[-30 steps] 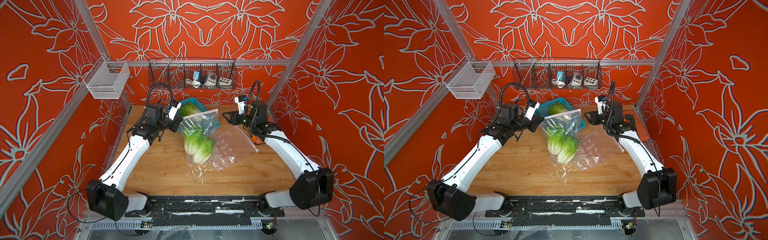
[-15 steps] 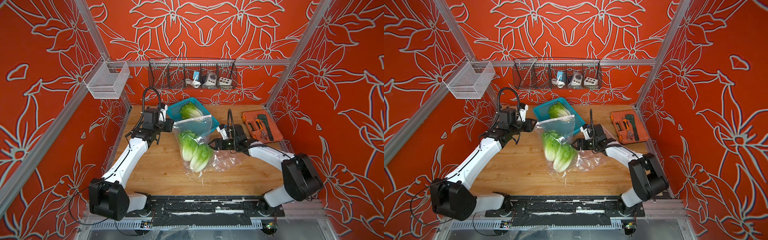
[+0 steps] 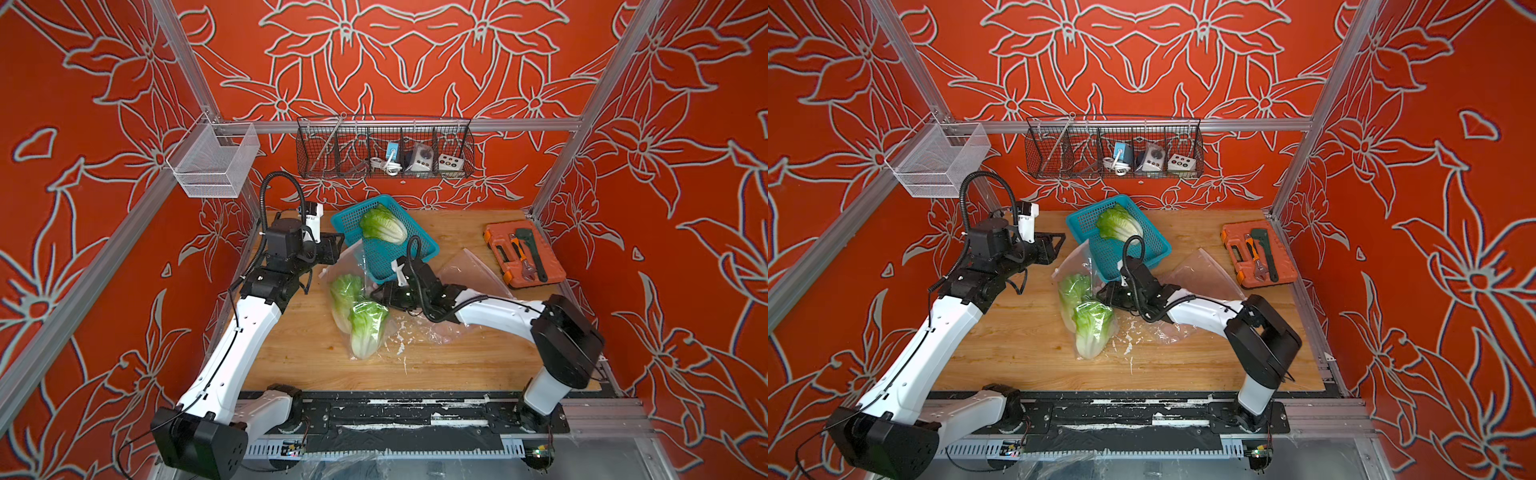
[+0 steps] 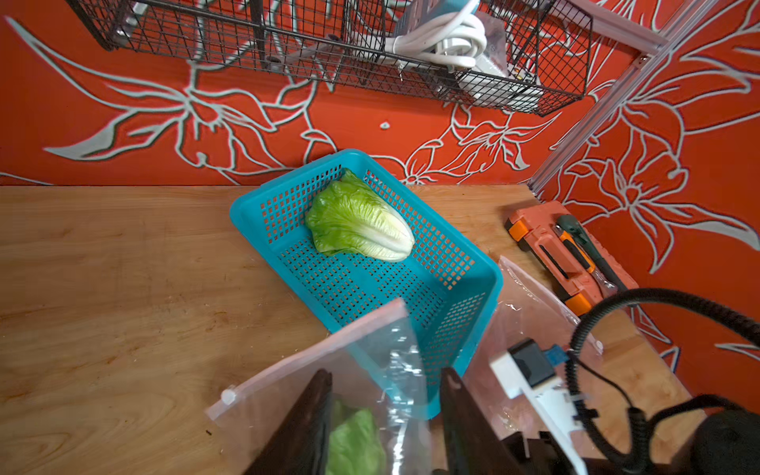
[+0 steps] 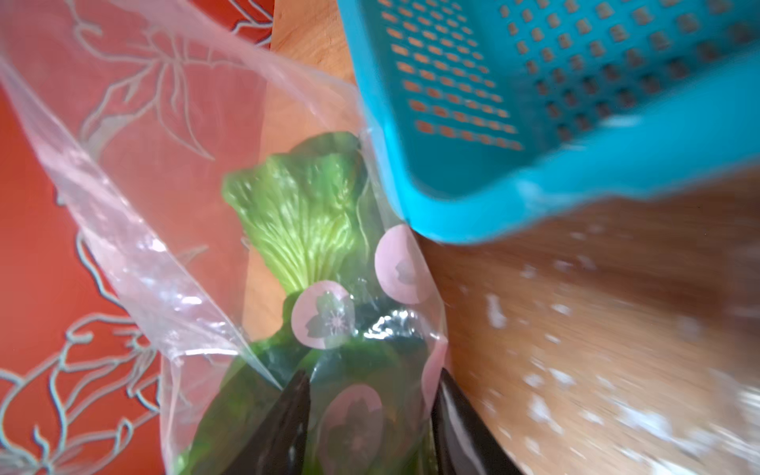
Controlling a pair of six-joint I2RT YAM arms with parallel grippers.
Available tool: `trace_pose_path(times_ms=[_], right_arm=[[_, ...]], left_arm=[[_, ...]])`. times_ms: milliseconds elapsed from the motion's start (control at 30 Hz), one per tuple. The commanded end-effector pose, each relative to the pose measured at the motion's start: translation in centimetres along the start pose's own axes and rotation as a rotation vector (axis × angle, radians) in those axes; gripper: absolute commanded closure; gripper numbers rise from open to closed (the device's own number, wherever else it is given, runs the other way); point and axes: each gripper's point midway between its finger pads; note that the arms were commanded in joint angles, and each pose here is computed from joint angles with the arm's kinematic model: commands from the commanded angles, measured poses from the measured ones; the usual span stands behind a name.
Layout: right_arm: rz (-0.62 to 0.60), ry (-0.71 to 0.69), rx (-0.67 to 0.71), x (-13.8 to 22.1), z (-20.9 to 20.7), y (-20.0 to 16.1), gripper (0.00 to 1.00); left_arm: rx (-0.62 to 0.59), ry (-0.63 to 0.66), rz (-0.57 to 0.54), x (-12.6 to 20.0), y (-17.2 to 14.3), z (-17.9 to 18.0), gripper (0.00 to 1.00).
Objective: Put the chinese cabbages into a zipper bag and zip it
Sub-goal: Place the zipper food storage bag at the center of the board, then move the zipper food storage bag to the center of the board, then pick up the zipper food storage bag at the center of the board.
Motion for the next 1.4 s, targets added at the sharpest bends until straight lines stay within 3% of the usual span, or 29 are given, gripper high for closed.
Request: trace_pose_path(times_ms=[0, 200, 367, 467, 600, 700, 767, 833, 967, 1100, 1267, 1367], right_arm=[[-0.041, -0.019, -0.106, -3.7, 2.7, 0.0, 0.49], [0.015, 0.034, -0.139, -10.2, 5.9, -0.3, 0.51], [-0.002, 0.065, -0.136, -10.7, 7.2, 0.7, 0.51], [0.022, 0.04, -0.03, -8.3, 6.8, 0.8, 0.45], [0.043, -0.06, 0.232, -1.7, 4.7, 2.0, 0.34], [0.112, -0.281, 0.422, 4.2, 0.3, 1.8, 0.27], [0.156, -0.42, 0.468, 8.2, -3.7, 1.7, 0.25], [0.183, -0.512, 0.445, 11.8, -7.7, 1.4, 0.22], [0.191, -0.766, 0.343, 19.1, -16.6, 1.7, 0.13], [0.199, -0.954, 0.156, 24.8, -23.6, 1.0, 0.08], [0.105, -1.09, -0.063, 29.3, -30.1, -0.7, 0.03], [0.106, -1.022, -0.176, 28.5, -32.0, -1.2, 0.02]], left_arm=[[0.008, -0.023, -0.015, 1.4, 0.7, -0.9, 0.56], [-0.003, -0.032, -0.034, 2.6, 1.2, -1.5, 0.56], [-0.012, -0.018, -0.027, 2.7, 1.3, -1.4, 0.55], [-0.018, -0.01, -0.013, 2.6, 0.9, -1.2, 0.55], [-0.015, 0.027, 0.0, 2.4, 0.2, -0.2, 0.54], [0.012, 0.026, 0.047, 1.7, -1.7, 0.1, 0.54], [0.016, 0.028, 0.094, 1.2, -4.1, 0.1, 0.54], [0.04, -0.002, 0.15, 0.7, -7.3, -0.8, 0.54], [0.094, -0.075, 0.315, -0.6, -16.7, -3.1, 0.55], [0.185, -0.073, 0.413, -1.0, -23.7, -2.3, 0.55], [0.27, 0.039, 0.378, -0.4, -26.6, 2.2, 0.55], [0.288, 0.113, 0.365, 0.4, -27.6, 4.6, 0.56]])
Point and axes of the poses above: each gripper's point midway between its finger pads, its own x axis back along the fingers, its own z axis along the line the jaws close on, y = z × x, and after that the axes turned 15 degrees about x, right-handed
